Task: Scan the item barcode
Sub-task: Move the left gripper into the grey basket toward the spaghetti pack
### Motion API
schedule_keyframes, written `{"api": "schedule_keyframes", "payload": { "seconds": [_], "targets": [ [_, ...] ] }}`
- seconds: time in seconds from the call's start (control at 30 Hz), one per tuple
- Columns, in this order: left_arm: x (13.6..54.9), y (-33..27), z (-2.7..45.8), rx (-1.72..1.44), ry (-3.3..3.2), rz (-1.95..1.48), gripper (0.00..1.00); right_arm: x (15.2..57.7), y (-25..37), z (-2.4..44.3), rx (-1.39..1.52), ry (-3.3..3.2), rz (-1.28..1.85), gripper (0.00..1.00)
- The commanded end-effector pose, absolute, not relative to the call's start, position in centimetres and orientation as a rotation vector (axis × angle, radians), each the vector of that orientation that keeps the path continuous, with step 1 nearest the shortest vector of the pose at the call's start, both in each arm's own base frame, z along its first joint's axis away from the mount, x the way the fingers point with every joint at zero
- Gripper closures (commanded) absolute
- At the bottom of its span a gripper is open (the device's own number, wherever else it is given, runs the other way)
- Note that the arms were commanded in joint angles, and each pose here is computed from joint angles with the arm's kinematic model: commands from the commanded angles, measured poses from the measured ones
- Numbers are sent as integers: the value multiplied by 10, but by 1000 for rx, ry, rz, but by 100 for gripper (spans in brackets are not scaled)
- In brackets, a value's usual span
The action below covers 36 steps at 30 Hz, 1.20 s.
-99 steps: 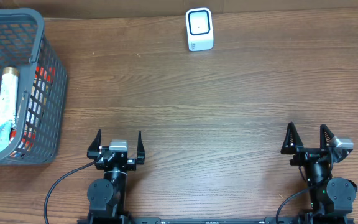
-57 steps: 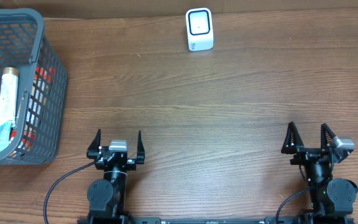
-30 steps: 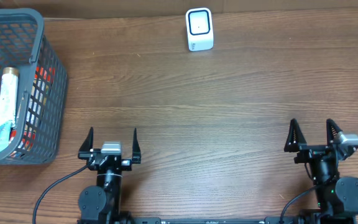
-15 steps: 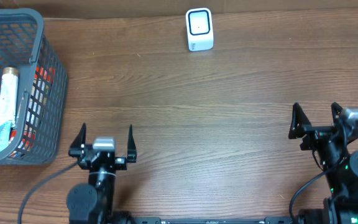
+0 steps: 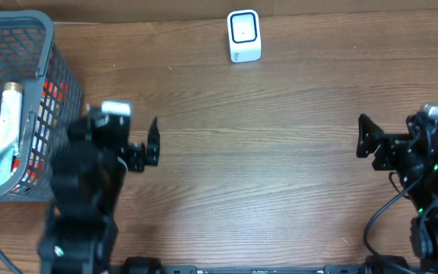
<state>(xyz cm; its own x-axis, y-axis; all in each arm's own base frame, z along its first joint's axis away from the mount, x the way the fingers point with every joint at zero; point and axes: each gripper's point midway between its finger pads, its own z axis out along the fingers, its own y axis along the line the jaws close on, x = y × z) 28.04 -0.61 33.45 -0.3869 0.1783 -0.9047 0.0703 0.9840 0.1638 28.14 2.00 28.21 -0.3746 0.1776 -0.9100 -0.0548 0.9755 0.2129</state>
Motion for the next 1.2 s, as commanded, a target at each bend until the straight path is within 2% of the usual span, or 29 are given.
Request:
{"api": "schedule_keyframes", "payload": {
  "seconds": [0.0, 0.23, 0.53, 0.73, 0.93, 1.17],
  "targets": [
    [297, -16, 370, 210, 2015, 51, 0, 286, 25, 310, 50, 1955, 263, 0],
    [316, -44, 396, 314, 2187, -133, 0, 303, 40, 318, -3, 2173, 352, 0],
    [349, -48, 388, 301, 2216, -162, 0, 318, 71, 308, -77, 2277, 587, 0],
    [372, 40, 409, -115, 2142, 123, 1, 315, 72, 303, -75, 2299, 595, 0],
    [359, 146, 439, -378, 2010, 217, 1, 310, 72, 298, -66, 2328, 599, 0],
    [323, 260, 403, -741, 2016, 312, 0, 305, 72, 293, -56, 2359, 605, 0]
  ]
}}
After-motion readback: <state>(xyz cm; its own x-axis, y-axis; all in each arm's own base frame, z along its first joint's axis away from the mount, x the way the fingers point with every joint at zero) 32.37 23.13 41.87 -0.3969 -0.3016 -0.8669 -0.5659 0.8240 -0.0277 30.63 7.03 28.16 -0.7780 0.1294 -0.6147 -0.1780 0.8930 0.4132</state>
